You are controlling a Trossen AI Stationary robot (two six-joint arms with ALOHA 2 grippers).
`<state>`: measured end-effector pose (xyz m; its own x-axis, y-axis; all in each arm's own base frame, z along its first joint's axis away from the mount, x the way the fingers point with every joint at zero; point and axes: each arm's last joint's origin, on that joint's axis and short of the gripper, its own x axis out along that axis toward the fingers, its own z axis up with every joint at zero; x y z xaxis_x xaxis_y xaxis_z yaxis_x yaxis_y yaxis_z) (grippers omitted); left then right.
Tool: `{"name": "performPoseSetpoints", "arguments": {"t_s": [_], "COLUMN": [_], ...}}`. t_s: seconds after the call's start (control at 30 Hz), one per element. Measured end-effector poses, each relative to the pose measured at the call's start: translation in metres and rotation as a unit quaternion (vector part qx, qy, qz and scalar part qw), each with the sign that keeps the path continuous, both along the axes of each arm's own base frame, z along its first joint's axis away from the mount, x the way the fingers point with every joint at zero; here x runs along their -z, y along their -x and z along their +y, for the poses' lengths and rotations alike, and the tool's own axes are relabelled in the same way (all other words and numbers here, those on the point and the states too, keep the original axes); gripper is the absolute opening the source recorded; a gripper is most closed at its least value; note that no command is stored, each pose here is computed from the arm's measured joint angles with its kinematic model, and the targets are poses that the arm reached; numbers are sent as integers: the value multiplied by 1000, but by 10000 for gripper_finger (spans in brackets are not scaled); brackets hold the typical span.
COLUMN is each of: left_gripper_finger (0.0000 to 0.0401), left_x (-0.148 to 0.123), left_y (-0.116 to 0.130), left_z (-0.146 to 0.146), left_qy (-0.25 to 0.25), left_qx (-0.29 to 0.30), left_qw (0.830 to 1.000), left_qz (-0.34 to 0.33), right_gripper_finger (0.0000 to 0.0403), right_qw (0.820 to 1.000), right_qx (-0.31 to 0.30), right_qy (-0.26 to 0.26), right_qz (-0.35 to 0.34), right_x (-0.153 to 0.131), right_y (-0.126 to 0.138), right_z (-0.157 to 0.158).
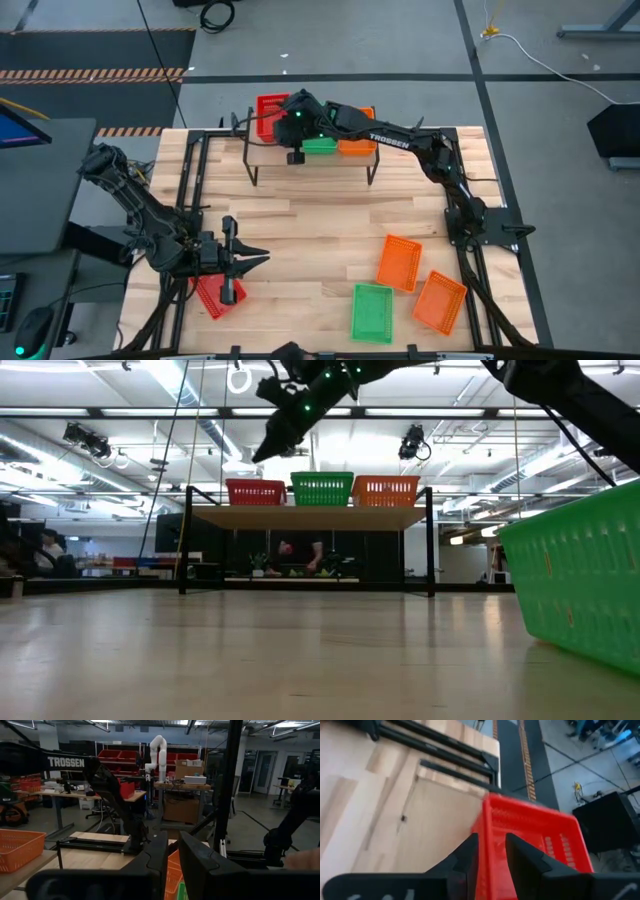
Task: Stack baskets on shelf by color
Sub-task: Adjust the stacked red baskets on the shelf
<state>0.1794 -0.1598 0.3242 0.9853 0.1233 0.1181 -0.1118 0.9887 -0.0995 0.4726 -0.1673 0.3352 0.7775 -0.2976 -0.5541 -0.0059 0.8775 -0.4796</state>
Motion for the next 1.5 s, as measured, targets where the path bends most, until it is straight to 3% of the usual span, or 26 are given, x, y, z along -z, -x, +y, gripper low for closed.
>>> {"name": "performPoseSetpoints", "arguments": {"t_s": [0.27, 0.63, 1.5], "left_gripper_finger": [51, 51, 52], "left_x": [0, 0, 0], "left_y": [0, 0, 0], "left_z": [0, 0, 0], "left_qy": [-1, -1, -1], "left_qx": [0, 0, 0], "left_qw": [1000, 1000, 1000], "left_qz": [1, 1, 2], "right_gripper_finger": [131, 217, 166], "right_qw": [999, 998, 995], "right_qx": [-17, 4, 12], "right_qy": [-39, -65, -97], "right_qz": [6, 18, 10], "right_x": [4, 20, 24], "right_y": [8, 8, 7], "right_z": [-16, -21, -20]}}
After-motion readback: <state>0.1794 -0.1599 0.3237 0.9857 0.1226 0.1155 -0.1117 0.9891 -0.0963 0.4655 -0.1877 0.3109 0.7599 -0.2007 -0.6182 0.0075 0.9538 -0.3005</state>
